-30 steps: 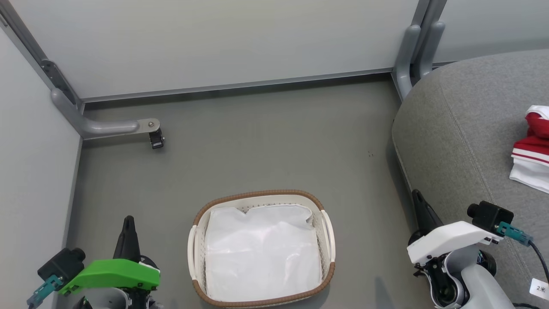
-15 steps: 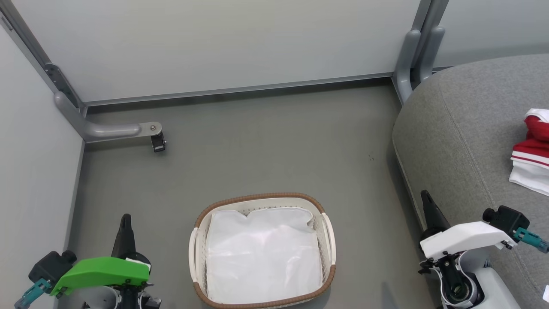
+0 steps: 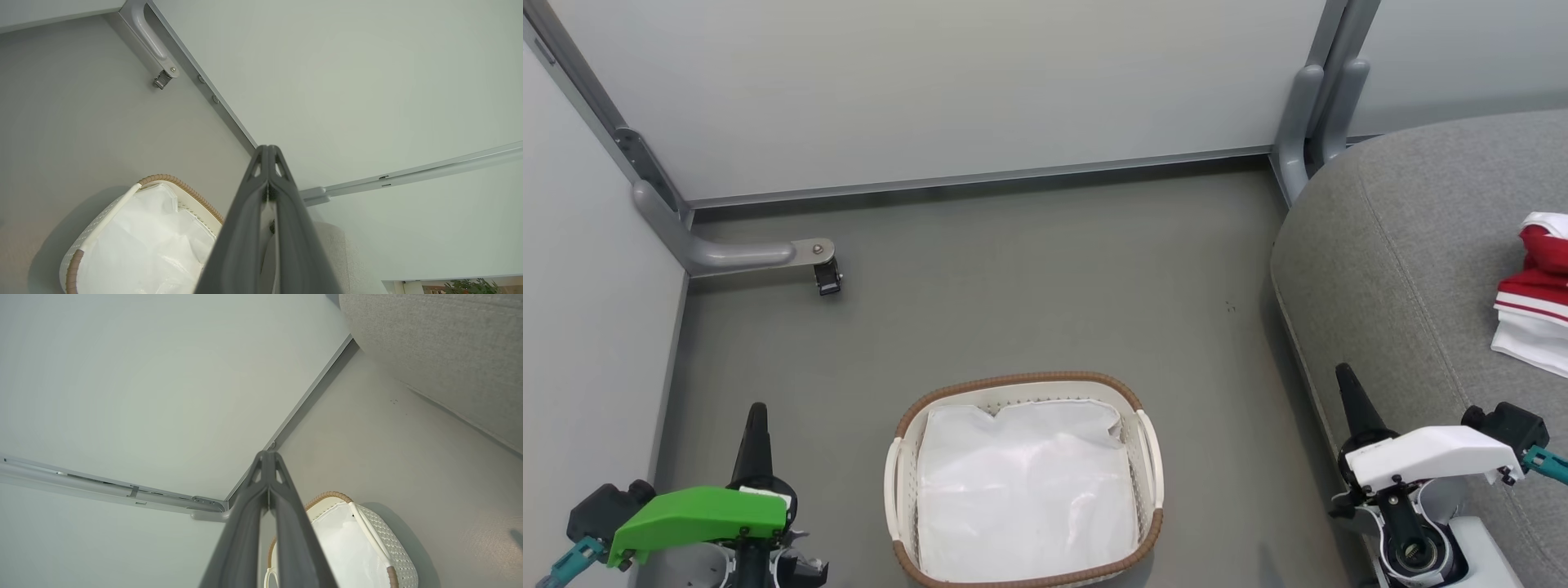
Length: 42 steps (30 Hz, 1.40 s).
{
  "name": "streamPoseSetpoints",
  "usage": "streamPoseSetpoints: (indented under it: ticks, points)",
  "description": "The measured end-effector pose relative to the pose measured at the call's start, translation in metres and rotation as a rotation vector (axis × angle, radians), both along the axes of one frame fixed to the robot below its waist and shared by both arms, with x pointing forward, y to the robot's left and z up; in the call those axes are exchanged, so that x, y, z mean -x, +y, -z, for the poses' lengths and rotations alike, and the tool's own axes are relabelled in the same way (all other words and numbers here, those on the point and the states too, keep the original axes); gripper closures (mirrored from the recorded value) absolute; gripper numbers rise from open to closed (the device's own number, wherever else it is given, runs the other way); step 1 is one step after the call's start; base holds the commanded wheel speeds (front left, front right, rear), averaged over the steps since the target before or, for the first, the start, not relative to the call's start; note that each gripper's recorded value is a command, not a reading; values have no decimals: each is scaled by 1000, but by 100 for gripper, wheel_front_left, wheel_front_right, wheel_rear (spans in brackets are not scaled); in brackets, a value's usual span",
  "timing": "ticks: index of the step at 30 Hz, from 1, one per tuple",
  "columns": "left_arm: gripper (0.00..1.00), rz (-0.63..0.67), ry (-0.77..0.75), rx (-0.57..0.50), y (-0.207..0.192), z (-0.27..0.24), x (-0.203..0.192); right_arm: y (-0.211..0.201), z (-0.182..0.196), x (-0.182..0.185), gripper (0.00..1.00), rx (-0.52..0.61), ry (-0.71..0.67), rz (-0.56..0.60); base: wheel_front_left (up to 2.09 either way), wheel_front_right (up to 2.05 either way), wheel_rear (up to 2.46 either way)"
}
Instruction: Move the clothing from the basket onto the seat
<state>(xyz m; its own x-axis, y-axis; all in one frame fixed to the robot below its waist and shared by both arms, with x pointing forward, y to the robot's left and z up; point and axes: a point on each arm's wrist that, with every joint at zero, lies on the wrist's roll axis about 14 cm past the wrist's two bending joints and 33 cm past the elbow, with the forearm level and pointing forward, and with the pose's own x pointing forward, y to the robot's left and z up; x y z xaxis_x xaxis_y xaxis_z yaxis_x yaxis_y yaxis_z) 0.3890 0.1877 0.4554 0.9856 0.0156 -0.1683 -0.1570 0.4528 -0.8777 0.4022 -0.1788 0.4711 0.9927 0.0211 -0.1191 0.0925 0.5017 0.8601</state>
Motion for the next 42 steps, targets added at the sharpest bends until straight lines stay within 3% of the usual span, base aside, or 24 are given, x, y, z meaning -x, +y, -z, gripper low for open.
streamPoseSetpoints:
  ticks: [42]
  points:
    - [100,-27,-102,340,7,-32,0,-15,-24,8,100,-379,-69,47,0,0,0]
